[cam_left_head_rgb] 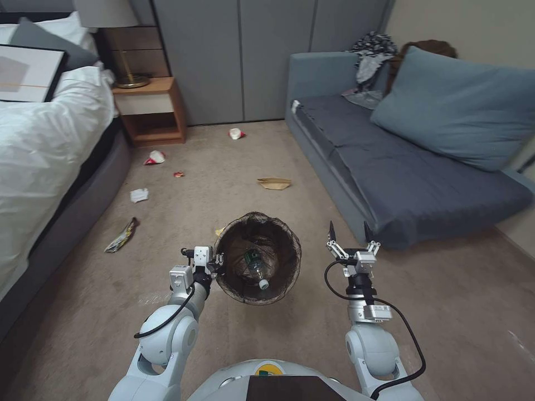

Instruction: Pick up the trash bin, then pick up the garbage from the floor and place it into the trash bin.

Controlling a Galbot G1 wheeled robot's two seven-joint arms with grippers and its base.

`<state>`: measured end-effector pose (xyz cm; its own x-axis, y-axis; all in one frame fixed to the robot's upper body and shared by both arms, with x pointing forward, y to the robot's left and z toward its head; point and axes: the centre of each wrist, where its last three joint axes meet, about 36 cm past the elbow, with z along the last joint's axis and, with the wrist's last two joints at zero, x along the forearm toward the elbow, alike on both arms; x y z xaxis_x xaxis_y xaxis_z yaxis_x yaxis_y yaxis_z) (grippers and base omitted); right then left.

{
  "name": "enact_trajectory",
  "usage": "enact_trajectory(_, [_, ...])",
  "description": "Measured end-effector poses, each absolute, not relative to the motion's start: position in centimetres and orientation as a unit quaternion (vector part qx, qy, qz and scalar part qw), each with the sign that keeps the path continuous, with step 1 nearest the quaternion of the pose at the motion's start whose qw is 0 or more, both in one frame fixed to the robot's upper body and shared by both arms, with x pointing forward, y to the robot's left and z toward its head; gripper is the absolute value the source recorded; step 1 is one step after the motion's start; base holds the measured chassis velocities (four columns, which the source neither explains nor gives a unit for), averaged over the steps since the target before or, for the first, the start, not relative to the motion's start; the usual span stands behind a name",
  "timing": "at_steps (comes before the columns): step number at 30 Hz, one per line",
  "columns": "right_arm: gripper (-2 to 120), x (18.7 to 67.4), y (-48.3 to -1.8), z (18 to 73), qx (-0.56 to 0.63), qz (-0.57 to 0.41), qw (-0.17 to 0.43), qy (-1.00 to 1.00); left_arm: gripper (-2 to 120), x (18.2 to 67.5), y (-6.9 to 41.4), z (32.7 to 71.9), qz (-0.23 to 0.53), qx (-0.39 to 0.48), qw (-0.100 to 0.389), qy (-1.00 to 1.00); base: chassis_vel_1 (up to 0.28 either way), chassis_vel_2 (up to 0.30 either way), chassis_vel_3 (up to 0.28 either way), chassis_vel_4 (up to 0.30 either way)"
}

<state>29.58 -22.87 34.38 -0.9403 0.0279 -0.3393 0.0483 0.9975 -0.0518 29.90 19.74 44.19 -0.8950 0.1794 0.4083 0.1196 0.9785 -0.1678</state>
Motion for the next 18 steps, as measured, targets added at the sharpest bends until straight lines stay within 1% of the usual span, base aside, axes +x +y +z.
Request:
enact_trajectory(8, [88, 29.55, -22.86, 34.37, 0.019, -0.03, 0.171, 0.985, 0, 29.91, 19.72, 44.2, 0.069, -0.077, 0.214, -0.971, 0.119, 0.126, 0.124, 0.123])
enact_trajectory(10, [88, 29.52, -22.83, 34.35, 0.019, -0.03, 0.171, 0.985, 0, 29.91, 19.62, 44.05, 0.071, -0.077, 0.199, -0.974, 0.097, 0.086, 0.107, 0.105])
enact_trajectory(11, [88, 29.52, -22.83, 34.35, 0.019, -0.03, 0.171, 0.985, 0, 29.91, 19.62, 44.05, 0.071, -0.077, 0.199, -0.974, 0.097, 0.08, 0.098, 0.105])
enact_trajectory(16, [88, 29.56, -22.77, 34.38, 0.018, -0.03, 0.172, 0.985, 0, 29.92, 19.56, 43.88, 0.069, -0.076, 0.186, -0.977, 0.017, 0.024, 0.02, 0.014])
enact_trajectory(18, [88, 29.59, -22.78, 34.39, 0.018, -0.03, 0.172, 0.984, 0, 29.99, 19.49, 43.74, 0.068, -0.076, 0.173, -0.98, 0.0, 0.0, 0.0, 0.0])
